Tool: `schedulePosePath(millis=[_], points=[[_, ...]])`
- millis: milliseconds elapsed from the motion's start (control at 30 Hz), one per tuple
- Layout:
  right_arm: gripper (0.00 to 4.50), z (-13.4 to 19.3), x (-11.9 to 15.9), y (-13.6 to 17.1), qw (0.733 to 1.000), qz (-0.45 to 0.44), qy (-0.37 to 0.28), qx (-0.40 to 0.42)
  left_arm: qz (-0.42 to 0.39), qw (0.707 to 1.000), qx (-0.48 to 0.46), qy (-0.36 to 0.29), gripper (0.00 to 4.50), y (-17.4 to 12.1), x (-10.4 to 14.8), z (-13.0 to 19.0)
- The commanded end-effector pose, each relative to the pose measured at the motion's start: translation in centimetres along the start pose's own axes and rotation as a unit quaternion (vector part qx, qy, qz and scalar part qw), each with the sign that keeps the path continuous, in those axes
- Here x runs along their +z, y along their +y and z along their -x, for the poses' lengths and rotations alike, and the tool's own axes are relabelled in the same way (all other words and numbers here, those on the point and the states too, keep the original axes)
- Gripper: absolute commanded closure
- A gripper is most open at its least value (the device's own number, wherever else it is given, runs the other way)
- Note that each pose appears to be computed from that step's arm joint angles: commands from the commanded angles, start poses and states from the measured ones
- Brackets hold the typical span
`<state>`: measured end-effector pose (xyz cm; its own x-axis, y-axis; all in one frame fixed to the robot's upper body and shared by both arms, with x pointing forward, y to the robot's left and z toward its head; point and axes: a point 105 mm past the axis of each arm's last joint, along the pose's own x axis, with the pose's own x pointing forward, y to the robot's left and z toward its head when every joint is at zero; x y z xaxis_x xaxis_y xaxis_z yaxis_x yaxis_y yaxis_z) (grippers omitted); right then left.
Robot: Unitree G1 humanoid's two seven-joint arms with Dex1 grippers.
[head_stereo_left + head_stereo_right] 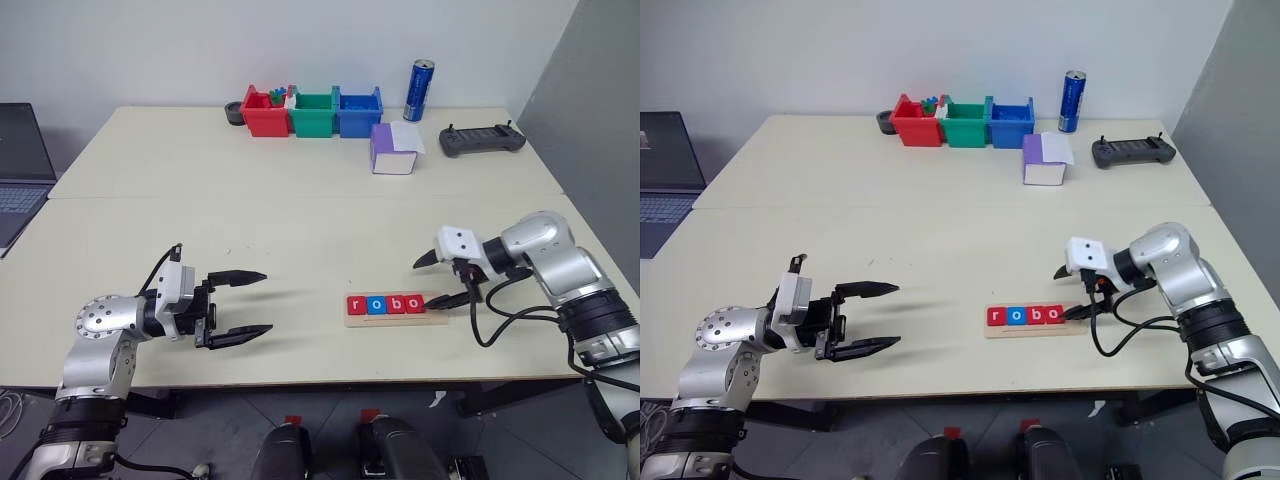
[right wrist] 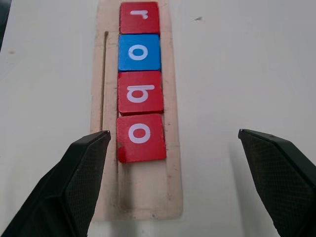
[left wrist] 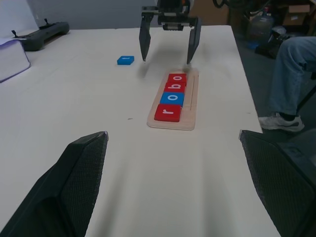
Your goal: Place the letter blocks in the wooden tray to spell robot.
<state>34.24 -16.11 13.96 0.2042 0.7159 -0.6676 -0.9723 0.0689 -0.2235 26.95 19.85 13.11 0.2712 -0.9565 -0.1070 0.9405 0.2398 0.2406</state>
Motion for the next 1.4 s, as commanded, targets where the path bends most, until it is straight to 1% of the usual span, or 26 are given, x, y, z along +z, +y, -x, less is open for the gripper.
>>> schedulePosePath(millis=[33,100,167,233,300,367,433,500,600,667,800,900,1033,1200,1300,1400], points=[[0.03,3.4,1.7,-2.5,0.991,-0.052,-0.071,-0.105,-0.023,1.000,0.003,-0.005,0.00,0.4,1.0,0.3],[0.03,4.8,1.5,-4.2,0.971,-0.098,-0.100,-0.193,-0.023,1.000,0.005,-0.006,0.00,0.3,1.0,0.3],[0.03,5.9,0.5,-4.8,0.946,-0.157,-0.113,-0.261,-0.021,1.000,0.006,-0.005,0.00,0.1,1.1,0.5],[0.03,6.2,-0.9,-4.6,0.922,-0.196,-0.094,-0.320,-0.020,1.000,0.006,-0.003,0.00,0.0,1.2,0.7],[0.03,6.1,-2.2,-4.4,0.891,-0.243,-0.069,-0.377,-0.019,1.000,0.006,-0.001,0.00,0.0,1.4,0.8],[0.03,5.9,-2.9,-4.2,0.857,-0.294,-0.058,-0.420,-0.019,1.000,0.003,0.000,0.00,0.1,1.6,0.6],[0.03,5.6,-2.7,-4.3,0.827,-0.334,-0.061,-0.448,-0.020,1.000,0.000,-0.001,0.00,0.2,1.9,0.3],[0.03,5.1,-2.3,-4.4,0.811,-0.350,-0.060,-0.465,-0.021,1.000,-0.002,-0.002,0.00,0.4,2.2,0.0],[0.03,4.2,-1.8,-4.5,0.799,-0.369,-0.058,-0.471,-0.020,1.000,-0.005,-0.003,0.00,0.6,2.4,-0.3],[0.03,3.5,-1.7,-4.7,0.797,-0.378,-0.055,-0.468,-0.019,1.000,-0.007,-0.004,0.00,0.7,2.5,-0.5],[0.03,3.1,-2.4,-5.6,0.782,-0.389,-0.041,-0.486,-0.020,1.000,-0.010,-0.005,0.00,0.8,2.6,-0.8],[0.03,2.4,-2.9,-6.5,0.783,-0.377,-0.033,-0.493,-0.020,1.000,-0.013,-0.009,0.00,0.6,2.6,-1.0],[0.03,1.2,-3.8,-7.2,0.781,-0.393,-0.037,-0.483,-0.021,1.000,-0.011,-0.014,0.00,0.6,2.7,-1.1],[0.03,-0.5,-5.2,-6.8,0.773,-0.435,-0.030,-0.461,-0.022,1.000,-0.006,-0.010,0.00,0.7,2.3,-0.5],[0.59,-1.3,-6.2,-6.0,0.770,-0.445,-0.009,-0.457,-0.019,1.000,-0.005,-0.011,0.00,0.7,2.0,-0.4],[1.59,-0.7,-5.7,-5.8,0.767,-0.442,-0.012,-0.465,-0.017,1.000,-0.006,-0.012,0.00,0.8,1.8,-0.4]])
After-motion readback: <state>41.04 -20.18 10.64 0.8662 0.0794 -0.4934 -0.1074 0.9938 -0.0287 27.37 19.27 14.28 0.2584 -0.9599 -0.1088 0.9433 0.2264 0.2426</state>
